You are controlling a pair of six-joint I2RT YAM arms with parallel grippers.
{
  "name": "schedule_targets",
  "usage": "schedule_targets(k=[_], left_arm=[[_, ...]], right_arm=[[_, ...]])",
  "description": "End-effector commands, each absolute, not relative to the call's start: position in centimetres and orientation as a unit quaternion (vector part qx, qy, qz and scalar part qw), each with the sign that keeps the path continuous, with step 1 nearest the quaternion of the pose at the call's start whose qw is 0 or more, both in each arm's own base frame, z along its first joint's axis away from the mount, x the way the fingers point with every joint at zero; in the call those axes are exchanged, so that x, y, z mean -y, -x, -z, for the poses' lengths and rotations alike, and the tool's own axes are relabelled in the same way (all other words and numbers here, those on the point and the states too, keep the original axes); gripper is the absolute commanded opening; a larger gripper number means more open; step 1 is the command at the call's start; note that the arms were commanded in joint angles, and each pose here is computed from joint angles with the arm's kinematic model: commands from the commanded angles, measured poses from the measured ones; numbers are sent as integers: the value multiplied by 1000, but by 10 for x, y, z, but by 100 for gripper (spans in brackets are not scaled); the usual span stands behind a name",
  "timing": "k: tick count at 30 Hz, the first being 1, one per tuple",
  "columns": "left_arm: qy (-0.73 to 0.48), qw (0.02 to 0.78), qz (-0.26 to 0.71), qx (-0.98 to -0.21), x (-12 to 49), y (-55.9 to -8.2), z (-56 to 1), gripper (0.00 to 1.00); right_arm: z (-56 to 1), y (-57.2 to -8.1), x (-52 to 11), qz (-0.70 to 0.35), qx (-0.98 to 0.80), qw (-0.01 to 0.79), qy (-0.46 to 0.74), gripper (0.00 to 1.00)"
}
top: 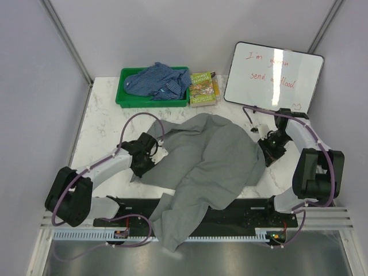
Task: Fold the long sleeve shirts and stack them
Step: Flatten the shirt out
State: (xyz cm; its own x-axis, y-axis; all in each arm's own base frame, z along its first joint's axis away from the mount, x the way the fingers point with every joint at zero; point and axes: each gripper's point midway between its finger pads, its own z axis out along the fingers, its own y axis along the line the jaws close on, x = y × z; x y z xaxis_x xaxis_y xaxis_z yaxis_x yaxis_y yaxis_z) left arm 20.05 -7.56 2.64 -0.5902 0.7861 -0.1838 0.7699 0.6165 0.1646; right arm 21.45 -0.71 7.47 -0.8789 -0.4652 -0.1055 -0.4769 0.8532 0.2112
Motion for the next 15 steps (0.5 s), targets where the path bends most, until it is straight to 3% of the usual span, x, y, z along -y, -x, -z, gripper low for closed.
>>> schedule_targets(k=[1, 2, 5, 6, 7, 8, 12, 15], left_arm=[[-471, 71, -14, -879, 60, -161, -30, 11], [-471, 84, -3, -878, 64, -162, -36, 15], [-474, 136, 23, -869, 78, -172, -66, 31], [-474, 157, 28, -866, 83, -179, -77, 42], [-474, 192, 36, -859, 91, -194, -97, 50], [-469, 218, 40, -855, 97, -205, -108, 58], [-432, 321, 58, -841, 117, -267, -162, 64], [-420, 332, 95, -839, 142, -302, -173, 70]], right_arm=[[-93, -186, 3, -163, -929, -30, 330, 12], [-101, -194, 5, -156, -928, -17, 338, 17], [-126, -227, 10, -143, -927, 39, 344, 46], [-132, -237, 8, -146, -928, 54, 338, 69], [-135, -248, 7, -153, -931, 62, 326, 77], [-149, -270, -1, -165, -927, 101, 323, 79], [-160, -317, -24, -206, -927, 147, 277, 79], [-151, -348, -43, -224, -928, 164, 249, 77]])
